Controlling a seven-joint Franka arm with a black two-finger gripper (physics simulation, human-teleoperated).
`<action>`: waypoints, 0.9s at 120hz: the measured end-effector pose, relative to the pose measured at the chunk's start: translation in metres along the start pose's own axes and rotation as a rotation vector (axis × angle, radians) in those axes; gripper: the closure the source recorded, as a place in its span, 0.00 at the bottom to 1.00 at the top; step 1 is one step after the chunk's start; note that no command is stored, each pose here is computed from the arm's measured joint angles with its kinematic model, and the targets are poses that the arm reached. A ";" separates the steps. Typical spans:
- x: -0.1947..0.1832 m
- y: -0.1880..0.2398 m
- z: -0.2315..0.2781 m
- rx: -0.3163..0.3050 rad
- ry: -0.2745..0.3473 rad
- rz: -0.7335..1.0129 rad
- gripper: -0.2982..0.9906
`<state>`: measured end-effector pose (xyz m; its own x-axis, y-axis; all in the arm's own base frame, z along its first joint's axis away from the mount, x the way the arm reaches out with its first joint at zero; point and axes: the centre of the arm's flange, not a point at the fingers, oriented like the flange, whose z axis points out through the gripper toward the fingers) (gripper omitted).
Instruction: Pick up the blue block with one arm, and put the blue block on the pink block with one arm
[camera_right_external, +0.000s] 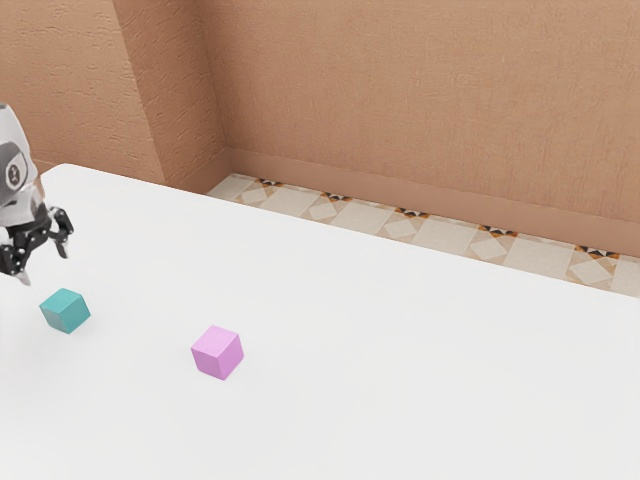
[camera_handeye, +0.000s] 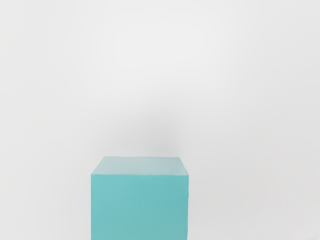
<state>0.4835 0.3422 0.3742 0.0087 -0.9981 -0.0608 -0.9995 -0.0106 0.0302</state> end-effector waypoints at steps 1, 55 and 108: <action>-0.001 0.000 0.001 0.001 0.002 0.003 0.23; -0.012 0.001 0.069 -0.014 0.085 0.157 0.23; -0.028 0.000 0.058 0.038 0.085 0.212 0.23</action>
<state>0.4819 0.3734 0.3177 -0.2006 -0.9793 0.0270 -0.9797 0.2005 -0.0044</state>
